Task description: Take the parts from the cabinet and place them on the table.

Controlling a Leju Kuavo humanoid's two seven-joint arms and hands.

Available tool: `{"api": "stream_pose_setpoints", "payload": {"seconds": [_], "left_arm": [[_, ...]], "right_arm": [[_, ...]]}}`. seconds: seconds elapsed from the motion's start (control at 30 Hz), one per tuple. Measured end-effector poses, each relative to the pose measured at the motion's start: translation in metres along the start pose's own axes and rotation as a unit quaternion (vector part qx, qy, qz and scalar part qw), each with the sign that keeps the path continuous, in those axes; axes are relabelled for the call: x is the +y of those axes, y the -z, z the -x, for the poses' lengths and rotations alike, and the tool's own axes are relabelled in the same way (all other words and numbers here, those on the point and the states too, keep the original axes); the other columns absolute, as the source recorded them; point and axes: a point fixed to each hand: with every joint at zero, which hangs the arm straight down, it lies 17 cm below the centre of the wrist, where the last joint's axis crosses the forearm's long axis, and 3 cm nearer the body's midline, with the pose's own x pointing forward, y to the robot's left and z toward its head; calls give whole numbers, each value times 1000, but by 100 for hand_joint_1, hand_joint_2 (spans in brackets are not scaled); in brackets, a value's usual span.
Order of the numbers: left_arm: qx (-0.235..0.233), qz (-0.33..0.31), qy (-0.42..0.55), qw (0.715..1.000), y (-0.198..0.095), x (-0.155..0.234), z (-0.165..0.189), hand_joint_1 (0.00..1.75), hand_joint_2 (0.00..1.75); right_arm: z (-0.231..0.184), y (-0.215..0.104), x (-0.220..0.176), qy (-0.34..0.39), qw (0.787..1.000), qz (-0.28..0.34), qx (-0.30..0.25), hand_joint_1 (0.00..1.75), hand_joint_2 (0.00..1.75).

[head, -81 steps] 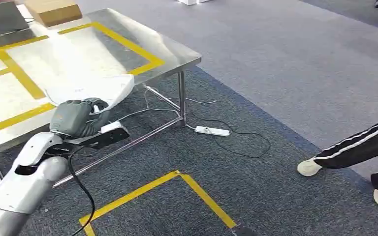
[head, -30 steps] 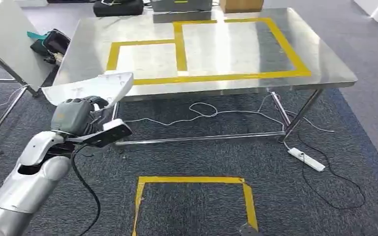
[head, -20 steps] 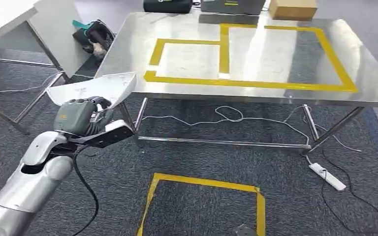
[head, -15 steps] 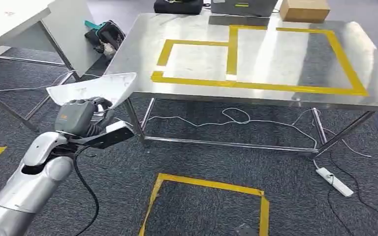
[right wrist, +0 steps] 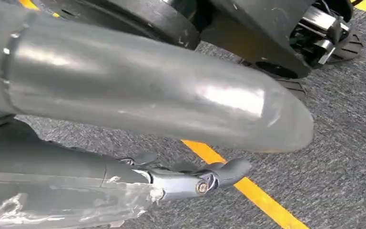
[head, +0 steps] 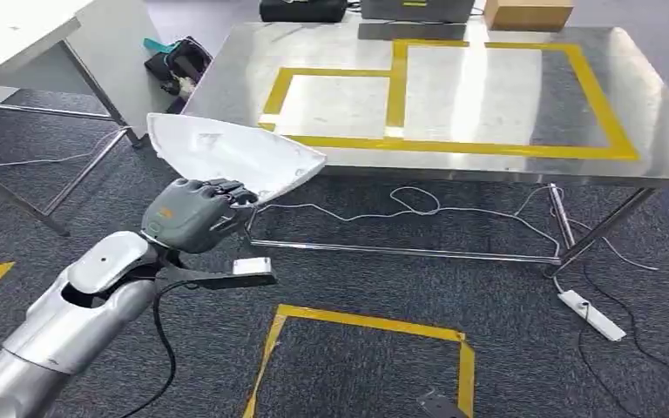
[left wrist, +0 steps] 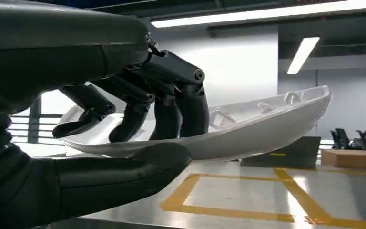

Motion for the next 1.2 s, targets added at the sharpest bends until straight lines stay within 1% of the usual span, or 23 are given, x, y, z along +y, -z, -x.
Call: {"api": "stream_pose_setpoints", "payload": {"seconds": [0.27, 0.43, 0.87, 1.2], "left_arm": [[-41, 15, 0, 999, 6, -14, -34, 175, 175], [-52, 25, -13, 998, 8, -24, -49, 175, 175], [-68, 35, -40, 996, -1, -38, -64, 175, 175], [-75, 40, -42, 995, -2, -42, -72, 175, 175]], "right_arm": [[1, -1, 3, 4, 1000, -2, -1, 0, 0], [-2, -1, 7, 5, 1000, -5, -3, 0, 0], [-4, -2, 17, 1, 1000, -13, -1, 0, 0], [-4, -2, 18, -1, 1000, -13, -1, 0, 0]]}}
